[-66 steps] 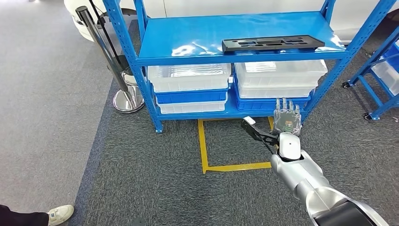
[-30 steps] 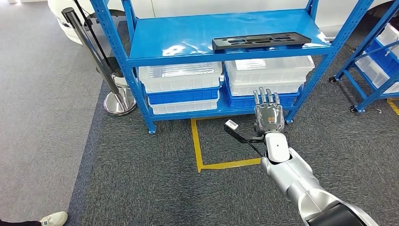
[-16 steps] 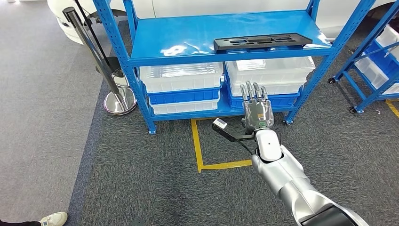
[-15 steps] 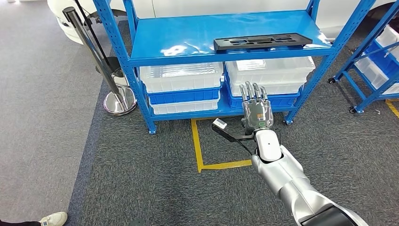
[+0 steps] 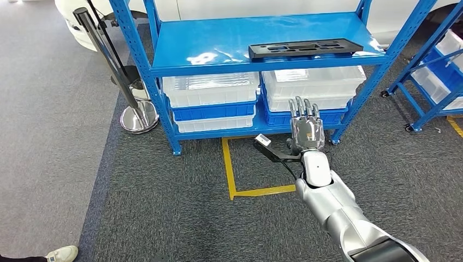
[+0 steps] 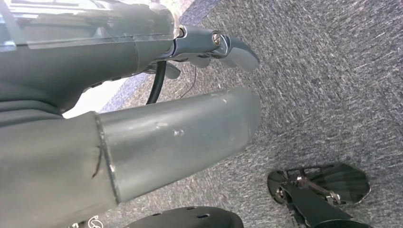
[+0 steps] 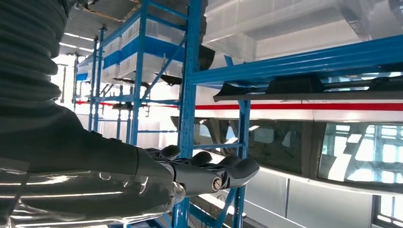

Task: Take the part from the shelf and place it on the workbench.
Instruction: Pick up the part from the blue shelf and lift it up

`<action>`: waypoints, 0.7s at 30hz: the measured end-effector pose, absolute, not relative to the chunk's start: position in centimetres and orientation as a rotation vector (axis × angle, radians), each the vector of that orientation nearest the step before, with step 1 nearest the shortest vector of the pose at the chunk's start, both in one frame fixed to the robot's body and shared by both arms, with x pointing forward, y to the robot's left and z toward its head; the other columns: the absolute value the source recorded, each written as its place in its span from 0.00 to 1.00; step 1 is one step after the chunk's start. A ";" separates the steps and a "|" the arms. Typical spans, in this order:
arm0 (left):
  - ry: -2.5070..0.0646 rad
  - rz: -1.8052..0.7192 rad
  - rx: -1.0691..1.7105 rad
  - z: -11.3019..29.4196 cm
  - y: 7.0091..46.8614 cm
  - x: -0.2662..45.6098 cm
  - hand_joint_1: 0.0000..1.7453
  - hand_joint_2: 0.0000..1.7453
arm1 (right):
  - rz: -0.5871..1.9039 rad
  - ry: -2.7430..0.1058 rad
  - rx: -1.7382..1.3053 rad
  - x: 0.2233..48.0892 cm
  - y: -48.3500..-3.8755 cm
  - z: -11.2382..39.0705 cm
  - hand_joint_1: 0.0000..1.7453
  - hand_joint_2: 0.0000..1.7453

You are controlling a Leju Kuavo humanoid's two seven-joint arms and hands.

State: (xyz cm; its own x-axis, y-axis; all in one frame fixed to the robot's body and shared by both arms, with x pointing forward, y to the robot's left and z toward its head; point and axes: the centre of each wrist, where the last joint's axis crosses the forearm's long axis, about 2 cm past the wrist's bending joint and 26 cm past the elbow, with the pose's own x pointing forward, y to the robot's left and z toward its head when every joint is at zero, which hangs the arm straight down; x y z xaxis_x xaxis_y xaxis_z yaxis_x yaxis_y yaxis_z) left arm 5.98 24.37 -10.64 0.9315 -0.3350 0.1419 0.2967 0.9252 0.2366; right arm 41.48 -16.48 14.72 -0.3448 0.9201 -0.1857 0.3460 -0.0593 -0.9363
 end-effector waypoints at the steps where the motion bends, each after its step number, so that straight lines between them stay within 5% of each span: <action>1: -0.182 -0.327 0.215 -10.6 24.4 6.0 0.00 0.00 | 1.414 -1.689 -1.353 41.5 -16.5 14.7 0.00 1.00; 21: -0.183 -0.341 0.210 -10.6 24.4 6.0 0.00 0.00 | 1.395 -1.629 -1.346 41.7 -17.8 14.2 0.00 1.00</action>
State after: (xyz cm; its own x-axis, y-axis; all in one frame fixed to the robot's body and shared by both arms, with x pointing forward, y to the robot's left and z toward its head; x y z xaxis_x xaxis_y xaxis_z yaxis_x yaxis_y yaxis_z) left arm 6.03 24.42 -10.64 0.9263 -0.3490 0.1420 0.3113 0.9212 0.2335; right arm 41.70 -17.80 14.18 -0.3056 0.9378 -0.1648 0.3072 -0.0667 -0.9493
